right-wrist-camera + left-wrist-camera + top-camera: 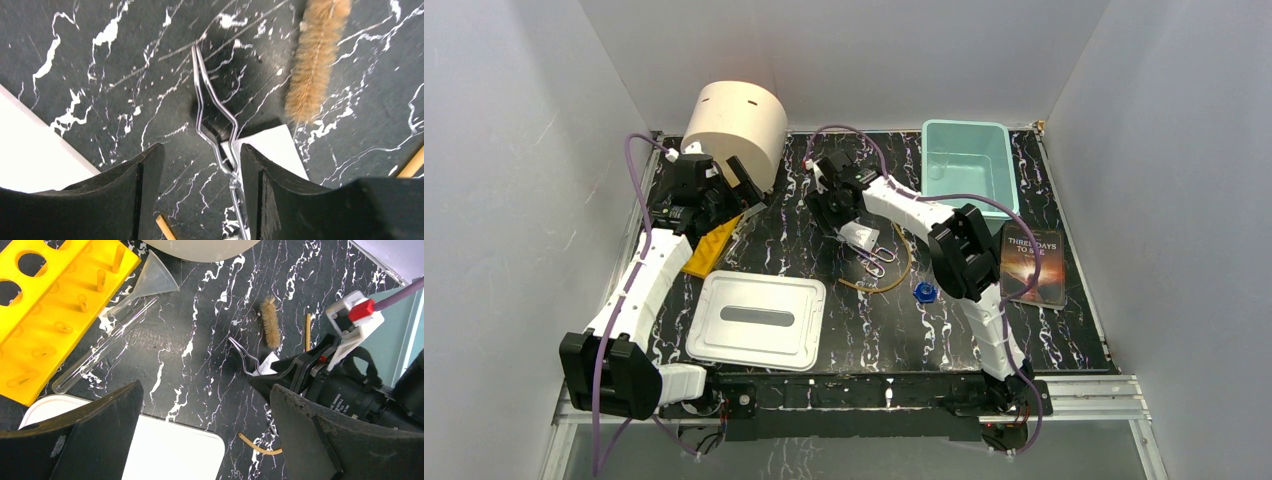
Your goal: Organize the chemistry lab equipment
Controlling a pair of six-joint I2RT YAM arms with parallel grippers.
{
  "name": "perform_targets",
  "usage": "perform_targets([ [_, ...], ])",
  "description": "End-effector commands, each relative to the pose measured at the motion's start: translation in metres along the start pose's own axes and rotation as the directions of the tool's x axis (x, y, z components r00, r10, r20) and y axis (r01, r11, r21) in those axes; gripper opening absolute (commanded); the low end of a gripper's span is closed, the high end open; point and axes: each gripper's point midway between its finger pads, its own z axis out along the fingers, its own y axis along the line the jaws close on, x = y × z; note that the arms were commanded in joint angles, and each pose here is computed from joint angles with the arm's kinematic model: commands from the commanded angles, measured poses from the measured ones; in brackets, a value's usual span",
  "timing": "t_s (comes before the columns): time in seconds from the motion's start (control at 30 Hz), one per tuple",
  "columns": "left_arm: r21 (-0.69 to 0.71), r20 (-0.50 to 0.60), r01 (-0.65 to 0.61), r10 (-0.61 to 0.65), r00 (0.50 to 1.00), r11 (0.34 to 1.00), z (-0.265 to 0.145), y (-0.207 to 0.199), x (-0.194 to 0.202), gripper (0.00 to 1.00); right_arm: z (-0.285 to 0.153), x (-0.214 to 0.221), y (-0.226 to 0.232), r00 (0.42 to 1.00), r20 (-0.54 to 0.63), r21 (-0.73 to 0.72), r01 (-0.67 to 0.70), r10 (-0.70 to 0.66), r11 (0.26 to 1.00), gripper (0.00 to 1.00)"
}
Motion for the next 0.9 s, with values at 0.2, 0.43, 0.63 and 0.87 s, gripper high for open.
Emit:
perform_targets([
  [0.2,-0.04,0.054,-0.008,0.01,0.998,0.999,-0.01,0.001,-0.013,0.98,0.018,-0.012,-0.013,0.999,-0.037,0.114,0.037,-0.032,0.993,0.42],
  [0.43,-0.019,0.041,0.007,-0.006,0.999,1.0,-0.011,-0.001,-0.007,0.98,0.02,-0.009,-0.017,0.999,-0.045,0.138,0.034,-0.028,0.99,0.41],
  [0.63,-0.004,0.028,0.015,-0.015,1.0,1.0,-0.008,-0.003,-0.004,0.98,0.019,-0.009,-0.02,0.999,-0.044,0.153,0.034,-0.028,0.988,0.41],
  [0.87,0.032,-0.007,0.028,-0.027,1.0,0.999,-0.003,-0.009,0.004,0.98,0.028,-0.005,-0.024,0.998,-0.059,0.171,0.032,-0.023,0.985,0.33],
])
